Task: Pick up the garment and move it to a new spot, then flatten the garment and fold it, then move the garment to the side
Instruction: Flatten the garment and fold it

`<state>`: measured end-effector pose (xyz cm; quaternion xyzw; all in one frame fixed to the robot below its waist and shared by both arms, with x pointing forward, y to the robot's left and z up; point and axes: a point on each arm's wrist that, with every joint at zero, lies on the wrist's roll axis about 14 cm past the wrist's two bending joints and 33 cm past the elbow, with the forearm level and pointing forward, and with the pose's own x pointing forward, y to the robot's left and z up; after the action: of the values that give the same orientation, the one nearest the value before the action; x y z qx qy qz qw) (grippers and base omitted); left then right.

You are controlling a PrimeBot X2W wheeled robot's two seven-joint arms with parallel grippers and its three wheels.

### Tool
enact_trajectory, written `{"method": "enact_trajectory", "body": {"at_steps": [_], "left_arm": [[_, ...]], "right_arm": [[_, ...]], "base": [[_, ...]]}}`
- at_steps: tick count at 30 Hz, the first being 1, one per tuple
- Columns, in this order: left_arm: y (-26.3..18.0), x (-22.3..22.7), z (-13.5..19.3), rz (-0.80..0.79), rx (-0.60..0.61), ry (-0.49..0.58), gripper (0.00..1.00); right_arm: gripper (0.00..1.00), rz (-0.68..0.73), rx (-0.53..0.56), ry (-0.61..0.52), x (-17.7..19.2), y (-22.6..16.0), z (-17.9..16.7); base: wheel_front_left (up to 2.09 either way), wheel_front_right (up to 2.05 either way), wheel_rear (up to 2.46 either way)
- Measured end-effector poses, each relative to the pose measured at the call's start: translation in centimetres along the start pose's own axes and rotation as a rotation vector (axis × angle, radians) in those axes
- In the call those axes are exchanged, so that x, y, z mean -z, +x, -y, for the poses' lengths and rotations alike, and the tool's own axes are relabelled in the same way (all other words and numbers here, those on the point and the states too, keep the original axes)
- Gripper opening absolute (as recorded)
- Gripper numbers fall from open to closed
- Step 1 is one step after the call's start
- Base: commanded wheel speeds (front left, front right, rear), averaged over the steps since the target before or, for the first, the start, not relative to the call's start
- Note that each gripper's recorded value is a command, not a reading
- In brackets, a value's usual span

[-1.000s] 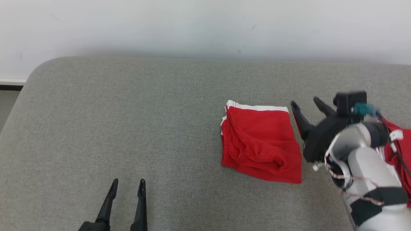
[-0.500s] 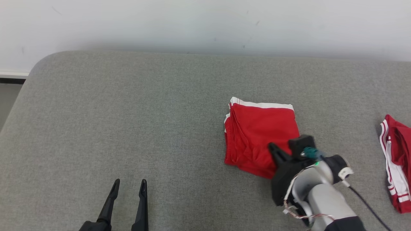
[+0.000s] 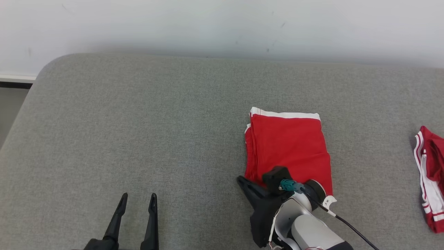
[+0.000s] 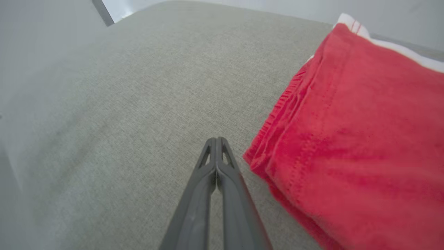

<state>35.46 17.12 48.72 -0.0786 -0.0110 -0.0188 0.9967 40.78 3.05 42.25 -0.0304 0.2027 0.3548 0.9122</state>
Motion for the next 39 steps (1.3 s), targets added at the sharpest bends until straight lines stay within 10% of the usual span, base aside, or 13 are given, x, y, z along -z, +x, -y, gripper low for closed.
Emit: {"method": "enact_trajectory", "body": {"at_steps": [10,11,12,13,25,39], "left_arm": [[-0.4,-1.3,-0.2,0.04,-0.024,0.034,1.0],[-0.5,-1.4,-0.3,0.043,-0.029,0.038,1.0],[-0.5,-1.6,-0.4,0.051,-0.034,0.038,1.0],[-0.6,-1.9,-0.5,0.058,-0.036,0.04,1.0],[-1.4,-2.4,-0.6,0.074,-0.039,0.053,1.0],[-2.7,-0.6,-1.1,0.018,-0.026,0.052,1.0]], "right_arm": [[0.06,0.334,0.092,0.14,-6.0,-3.3,2.1],[0.31,0.369,0.124,0.157,-6.3,-4.1,3.0],[0.97,0.395,0.161,0.178,-6.4,-5.0,4.0],[1.0,0.422,0.194,0.189,-6.5,-5.8,4.7],[1.0,0.5,0.543,0.189,-3.3,-16.1,10.9],[1.0,0.397,0.613,0.176,1.2,-19.0,11.1]], "base": [[0.0,0.0,0.0],[0.0,0.0,0.0],[0.0,0.0,0.0],[0.0,0.0,0.0],[0.0,0.0,0.0],[0.0,0.0,0.0]]}}
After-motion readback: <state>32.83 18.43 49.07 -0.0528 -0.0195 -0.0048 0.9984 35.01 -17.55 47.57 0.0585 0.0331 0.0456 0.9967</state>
